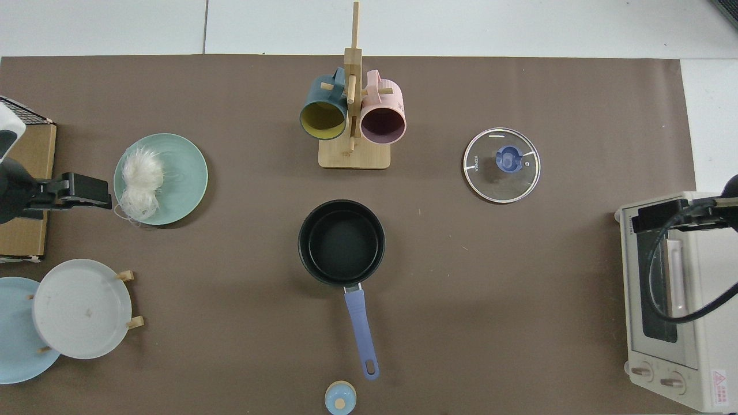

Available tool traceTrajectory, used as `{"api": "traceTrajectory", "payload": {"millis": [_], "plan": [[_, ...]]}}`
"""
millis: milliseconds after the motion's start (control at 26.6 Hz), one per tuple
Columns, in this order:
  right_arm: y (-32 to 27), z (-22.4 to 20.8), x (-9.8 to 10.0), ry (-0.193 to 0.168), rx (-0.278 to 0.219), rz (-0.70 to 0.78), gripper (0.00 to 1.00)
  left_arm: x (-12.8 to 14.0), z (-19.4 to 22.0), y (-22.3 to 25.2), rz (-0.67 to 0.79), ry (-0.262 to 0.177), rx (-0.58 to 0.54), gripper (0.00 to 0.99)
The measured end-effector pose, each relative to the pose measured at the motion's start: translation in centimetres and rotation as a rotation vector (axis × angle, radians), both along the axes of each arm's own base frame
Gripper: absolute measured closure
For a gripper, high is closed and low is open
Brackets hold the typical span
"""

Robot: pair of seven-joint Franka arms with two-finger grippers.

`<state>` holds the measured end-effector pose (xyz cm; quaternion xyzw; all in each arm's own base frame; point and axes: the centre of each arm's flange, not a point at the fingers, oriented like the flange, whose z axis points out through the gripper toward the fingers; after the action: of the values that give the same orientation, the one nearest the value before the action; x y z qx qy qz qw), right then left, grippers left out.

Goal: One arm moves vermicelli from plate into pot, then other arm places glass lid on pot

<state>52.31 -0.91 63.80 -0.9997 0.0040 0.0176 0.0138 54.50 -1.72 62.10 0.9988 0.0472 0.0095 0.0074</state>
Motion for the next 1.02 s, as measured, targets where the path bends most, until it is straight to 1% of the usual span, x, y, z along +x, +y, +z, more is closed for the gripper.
{"api": "traceTrajectory", "payload": {"millis": [75, 226, 414, 489, 752, 940, 1015], "plan": [[0.0, 0.0, 0.2, -0.007, 0.000, 0.000, 0.00, 0.0, 0.0, 0.0, 0.000, 0.000, 0.000, 0.000], [0.3, -0.7, 0.9, -0.007, -0.001, 0.004, 0.00, 0.0, 0.0, 0.0, 0.000, 0.000, 0.000, 0.000], [0.8, -2.3, 3.1, 0.005, -0.004, 0.013, 0.00, 0.0, 0.0, 0.0, 0.001, 0.000, 0.000, 0.000], [0.9, -3.2, 4.3, 0.004, -0.006, 0.014, 0.00, 0.0, 0.0, 0.0, 0.001, 0.000, 0.000, 0.000], [2.7, -7.6, 8.5, -0.030, -0.011, 0.023, 0.00, 0.0, 0.0, 0.0, 0.000, 0.000, 0.000, 0.000], [4.3, -10.9, 11.0, -0.060, -0.013, 0.000, 0.00, 0.0, 0.0, 0.0, 0.001, 0.000, 0.000, 0.000], [4.8, -12.3, 11.8, -0.066, -0.013, -0.009, 0.00, 0.0, 0.0, 0.0, 0.001, 0.000, 0.000, 0.000]]}}
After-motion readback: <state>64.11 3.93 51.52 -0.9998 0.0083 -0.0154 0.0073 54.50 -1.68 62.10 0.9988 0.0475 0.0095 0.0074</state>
